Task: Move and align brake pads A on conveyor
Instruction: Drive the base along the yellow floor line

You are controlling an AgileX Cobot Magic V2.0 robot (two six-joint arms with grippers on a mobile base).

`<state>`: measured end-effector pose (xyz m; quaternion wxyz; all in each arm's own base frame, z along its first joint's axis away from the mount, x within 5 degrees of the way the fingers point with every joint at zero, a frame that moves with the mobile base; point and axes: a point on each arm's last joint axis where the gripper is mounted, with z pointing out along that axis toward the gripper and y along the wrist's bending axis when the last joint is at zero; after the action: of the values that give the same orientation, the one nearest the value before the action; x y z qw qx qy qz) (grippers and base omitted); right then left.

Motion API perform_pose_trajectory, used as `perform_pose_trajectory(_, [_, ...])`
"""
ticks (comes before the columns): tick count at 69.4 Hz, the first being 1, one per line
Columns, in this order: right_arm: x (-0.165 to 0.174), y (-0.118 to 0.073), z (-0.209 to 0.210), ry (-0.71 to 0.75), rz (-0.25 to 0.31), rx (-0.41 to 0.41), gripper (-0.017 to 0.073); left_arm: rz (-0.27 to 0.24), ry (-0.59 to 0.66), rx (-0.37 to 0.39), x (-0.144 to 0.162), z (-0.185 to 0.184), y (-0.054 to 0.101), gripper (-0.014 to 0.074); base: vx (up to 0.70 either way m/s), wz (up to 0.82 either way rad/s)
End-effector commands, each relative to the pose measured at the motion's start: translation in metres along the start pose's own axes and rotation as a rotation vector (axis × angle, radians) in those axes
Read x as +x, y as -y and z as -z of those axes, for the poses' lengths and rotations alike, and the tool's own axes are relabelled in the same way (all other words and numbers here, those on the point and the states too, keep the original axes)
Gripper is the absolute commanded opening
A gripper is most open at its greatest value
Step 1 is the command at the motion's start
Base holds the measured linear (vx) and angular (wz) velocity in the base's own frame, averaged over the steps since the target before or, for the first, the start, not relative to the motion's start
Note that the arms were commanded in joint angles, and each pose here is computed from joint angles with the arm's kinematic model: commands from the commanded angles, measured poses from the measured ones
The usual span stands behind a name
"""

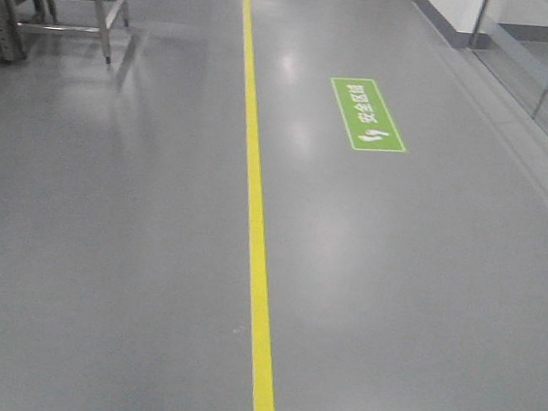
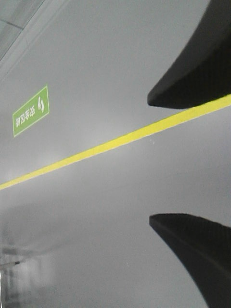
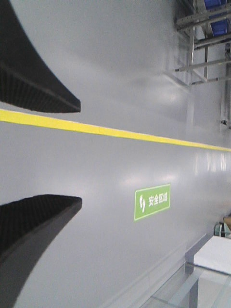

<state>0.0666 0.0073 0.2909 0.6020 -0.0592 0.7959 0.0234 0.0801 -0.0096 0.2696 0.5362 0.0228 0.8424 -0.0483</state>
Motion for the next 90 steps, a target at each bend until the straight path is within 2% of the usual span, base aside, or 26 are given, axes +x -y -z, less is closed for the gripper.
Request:
perform_pose_trajectory(1, [-0.0144, 0.0008, 0.0021, 0.089, 0.014, 0.008, 0.0379, 0.005, 0.083, 0.003, -0.014, 0.0027, 0.0006, 0.0443, 0.27, 0.24])
perform_pose_trajectory(40, [-0.0144, 0.0008, 0.0021, 0.089, 0.016, 0.008, 0.0379, 0.005, 0.082, 0.003, -0.0139, 0.0027, 0.0006, 0.0443, 0.42, 0.28])
perform_pose_trajectory(90, [-0.0144, 0.0008, 0.0021, 0.089, 0.015, 0.008, 0.0379, 0.005, 0.082, 0.003, -0.014, 0.0025, 0.0006, 0.0443, 0.64, -0.08])
